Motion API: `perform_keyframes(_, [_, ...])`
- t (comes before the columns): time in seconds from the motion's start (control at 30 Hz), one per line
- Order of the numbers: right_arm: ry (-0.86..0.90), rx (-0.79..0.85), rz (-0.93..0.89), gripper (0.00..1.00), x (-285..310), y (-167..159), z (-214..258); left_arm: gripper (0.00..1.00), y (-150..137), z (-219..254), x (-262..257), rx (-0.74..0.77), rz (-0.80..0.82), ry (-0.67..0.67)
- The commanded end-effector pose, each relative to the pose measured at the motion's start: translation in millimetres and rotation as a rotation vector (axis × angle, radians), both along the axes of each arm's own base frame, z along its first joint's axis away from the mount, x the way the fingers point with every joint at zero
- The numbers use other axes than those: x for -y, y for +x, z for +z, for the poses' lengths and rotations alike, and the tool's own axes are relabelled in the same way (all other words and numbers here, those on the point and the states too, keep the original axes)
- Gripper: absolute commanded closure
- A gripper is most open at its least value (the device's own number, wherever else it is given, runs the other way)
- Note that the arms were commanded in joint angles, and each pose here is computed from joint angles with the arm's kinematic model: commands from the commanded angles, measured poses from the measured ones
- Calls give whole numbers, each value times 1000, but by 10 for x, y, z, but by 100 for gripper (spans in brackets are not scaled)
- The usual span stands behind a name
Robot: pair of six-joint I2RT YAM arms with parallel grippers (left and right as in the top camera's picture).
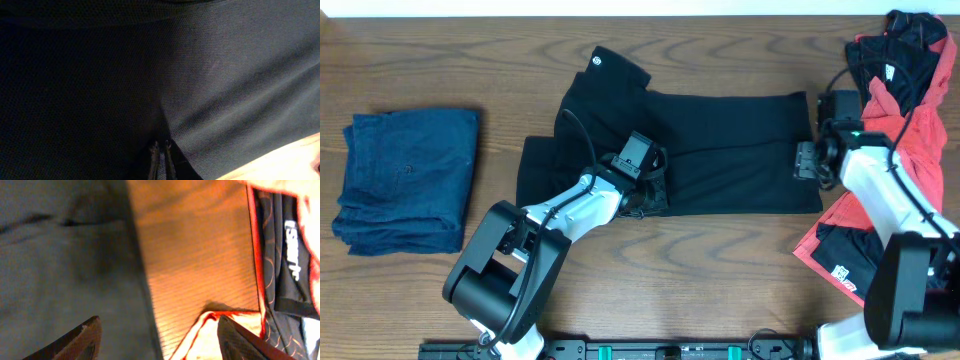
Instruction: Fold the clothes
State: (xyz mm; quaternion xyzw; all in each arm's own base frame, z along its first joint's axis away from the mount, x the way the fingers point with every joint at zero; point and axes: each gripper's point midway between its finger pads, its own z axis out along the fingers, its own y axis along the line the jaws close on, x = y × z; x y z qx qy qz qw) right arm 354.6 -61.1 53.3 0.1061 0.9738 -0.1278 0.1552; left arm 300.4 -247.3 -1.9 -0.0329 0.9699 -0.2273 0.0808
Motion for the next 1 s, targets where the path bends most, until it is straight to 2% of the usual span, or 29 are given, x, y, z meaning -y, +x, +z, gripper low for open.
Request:
perform_keyframes(0.0, [87, -46, -34, 27, 6, -90, -196, 90, -285, -406, -312, -103, 22, 139])
perform_keyframes(0.23, [276, -50, 96, 27, -277, -55, -258, 89, -205, -238, -263, -45, -12, 116])
perform_keyframes(0.37, [339, -79, 153, 27, -409, -125, -270, 84, -128, 68, -221, 47, -56, 86])
perform_keyframes(0.43, [339, -89, 150, 28, -406, -150, -275, 83, -78, 248, -320, 104, -34, 124])
perform_keyframes(0.6, [357, -87, 155, 28, -439, -147, -272, 46, 9, 698, -726, 243, 25, 254])
perform_keyframes(0.63, [367, -87, 158, 28, -458, -150, -270, 43, 14, 798, -802, 264, 36, 262])
perform_keyframes(0.8, [403, -100, 164, 28, -521, -190, -270, 42, 66, 1066, -1204, 301, 130, 285])
perform_keyframes(0.97, [387, -118, 156, 28, -492, -236, -307, 42, 147, 934, -1627, 234, 247, 324])
